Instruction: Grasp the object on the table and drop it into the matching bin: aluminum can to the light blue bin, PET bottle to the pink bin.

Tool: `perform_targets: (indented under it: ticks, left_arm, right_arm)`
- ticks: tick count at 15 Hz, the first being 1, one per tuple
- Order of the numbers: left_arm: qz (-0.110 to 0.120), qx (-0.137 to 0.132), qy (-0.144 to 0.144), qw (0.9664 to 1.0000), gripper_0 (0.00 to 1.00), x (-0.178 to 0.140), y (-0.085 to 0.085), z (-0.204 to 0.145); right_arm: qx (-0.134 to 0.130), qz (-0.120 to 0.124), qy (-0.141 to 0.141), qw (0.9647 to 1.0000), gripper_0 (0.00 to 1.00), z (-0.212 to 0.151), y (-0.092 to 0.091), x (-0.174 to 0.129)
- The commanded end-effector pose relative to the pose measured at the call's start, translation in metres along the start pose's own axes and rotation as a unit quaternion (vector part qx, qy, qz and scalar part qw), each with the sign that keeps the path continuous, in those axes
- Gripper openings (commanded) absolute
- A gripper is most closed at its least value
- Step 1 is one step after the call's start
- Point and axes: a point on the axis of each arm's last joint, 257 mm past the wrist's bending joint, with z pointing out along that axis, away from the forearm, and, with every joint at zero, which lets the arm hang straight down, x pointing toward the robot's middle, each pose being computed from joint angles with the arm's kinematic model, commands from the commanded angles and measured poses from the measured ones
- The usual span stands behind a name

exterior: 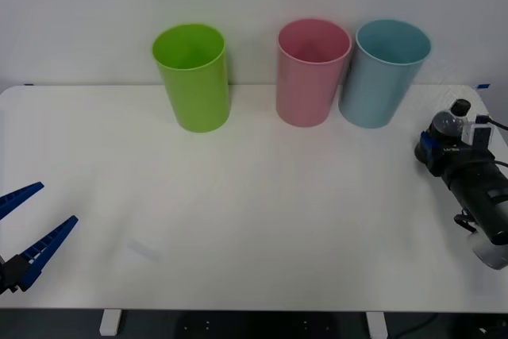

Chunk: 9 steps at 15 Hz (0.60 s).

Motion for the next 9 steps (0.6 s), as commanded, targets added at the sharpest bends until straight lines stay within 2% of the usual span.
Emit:
perform_targets:
  ticks: [1,3,9]
  left_arm:
    - [0.0,0.0,0.0,1.0,1.0,0.0,0.0,0.0]
    - [0.0,0.0,0.0,1.0,1.0,0.0,0.0,0.0]
    - [0.0,0.0,0.0,1.0,1.0,0.0,0.0,0.0]
  right_arm:
    - [-0.017,0.004,-0.01,0.9998,0.0,-0.004,0.007,-0.002]
    - [-0.023,-0.002,-0.025,0.9994,0.0,-0.016,0.009,-0.01]
    - [-0.064,0.006,-0.063,0.9959,0.0,-0.064,0.044,-0.03]
